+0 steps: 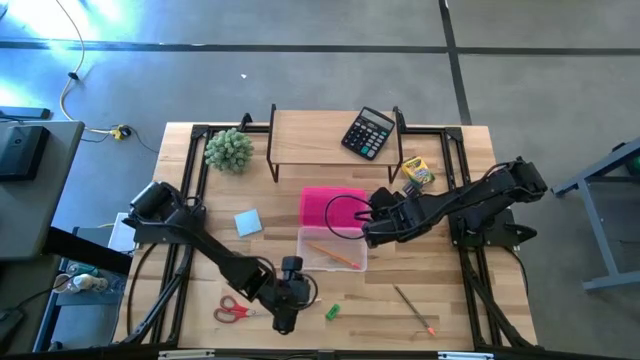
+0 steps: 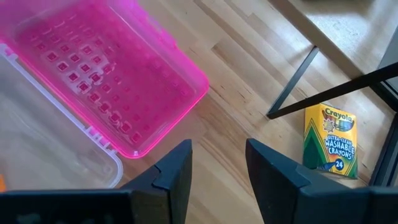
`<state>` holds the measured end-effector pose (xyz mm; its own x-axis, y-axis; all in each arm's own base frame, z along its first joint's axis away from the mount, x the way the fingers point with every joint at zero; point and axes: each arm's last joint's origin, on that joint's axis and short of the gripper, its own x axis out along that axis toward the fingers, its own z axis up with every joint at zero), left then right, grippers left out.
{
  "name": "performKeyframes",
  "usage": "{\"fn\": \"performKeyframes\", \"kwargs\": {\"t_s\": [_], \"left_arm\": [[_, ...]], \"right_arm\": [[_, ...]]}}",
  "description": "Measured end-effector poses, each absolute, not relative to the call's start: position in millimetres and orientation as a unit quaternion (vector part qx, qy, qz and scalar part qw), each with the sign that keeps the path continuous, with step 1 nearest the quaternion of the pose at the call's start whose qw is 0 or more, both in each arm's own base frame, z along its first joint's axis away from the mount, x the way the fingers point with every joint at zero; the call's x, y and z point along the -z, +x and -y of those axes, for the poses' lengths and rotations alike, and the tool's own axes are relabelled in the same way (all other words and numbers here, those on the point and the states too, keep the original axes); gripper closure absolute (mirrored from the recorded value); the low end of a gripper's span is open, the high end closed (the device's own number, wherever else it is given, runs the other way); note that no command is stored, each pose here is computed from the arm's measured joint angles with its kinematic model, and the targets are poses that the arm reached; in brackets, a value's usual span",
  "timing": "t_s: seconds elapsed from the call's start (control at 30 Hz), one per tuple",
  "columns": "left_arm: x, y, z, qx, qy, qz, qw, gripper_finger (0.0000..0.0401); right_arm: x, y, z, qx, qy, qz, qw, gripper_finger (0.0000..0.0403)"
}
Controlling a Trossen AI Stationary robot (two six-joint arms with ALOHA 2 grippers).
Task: Pack school essentials
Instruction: Put the white pen into the transparent bin
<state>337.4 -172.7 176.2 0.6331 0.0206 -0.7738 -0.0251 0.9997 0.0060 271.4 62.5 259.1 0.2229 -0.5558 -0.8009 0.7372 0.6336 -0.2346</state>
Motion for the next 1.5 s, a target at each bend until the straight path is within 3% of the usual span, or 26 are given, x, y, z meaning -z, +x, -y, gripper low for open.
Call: {"fn": "performKeyframes", "kwargs": {"t_s": [0.83, 0.97, 1.33, 1.5], "left_arm": [[-115, 344, 189, -0.042, -0.005, -0.461, 0.886, 0.0216], [-114, 341, 188, -0.053, -0.006, -0.477, 0.877, 0.0245], [-112, 332, 188, -0.04, 0.025, -0.514, 0.857, 0.0379], [-111, 332, 188, -0.036, 0.031, -0.515, 0.856, 0.0393]], "right_arm": [[-259, 272, -63, 0.421, 0.107, -0.458, 0.775, 0.0261], [-259, 272, -63, 0.421, 0.107, -0.459, 0.775, 0.0261], [-259, 272, -63, 0.42, 0.109, -0.46, 0.774, 0.0261], [-259, 272, -63, 0.42, 0.109, -0.461, 0.774, 0.0261]]}}
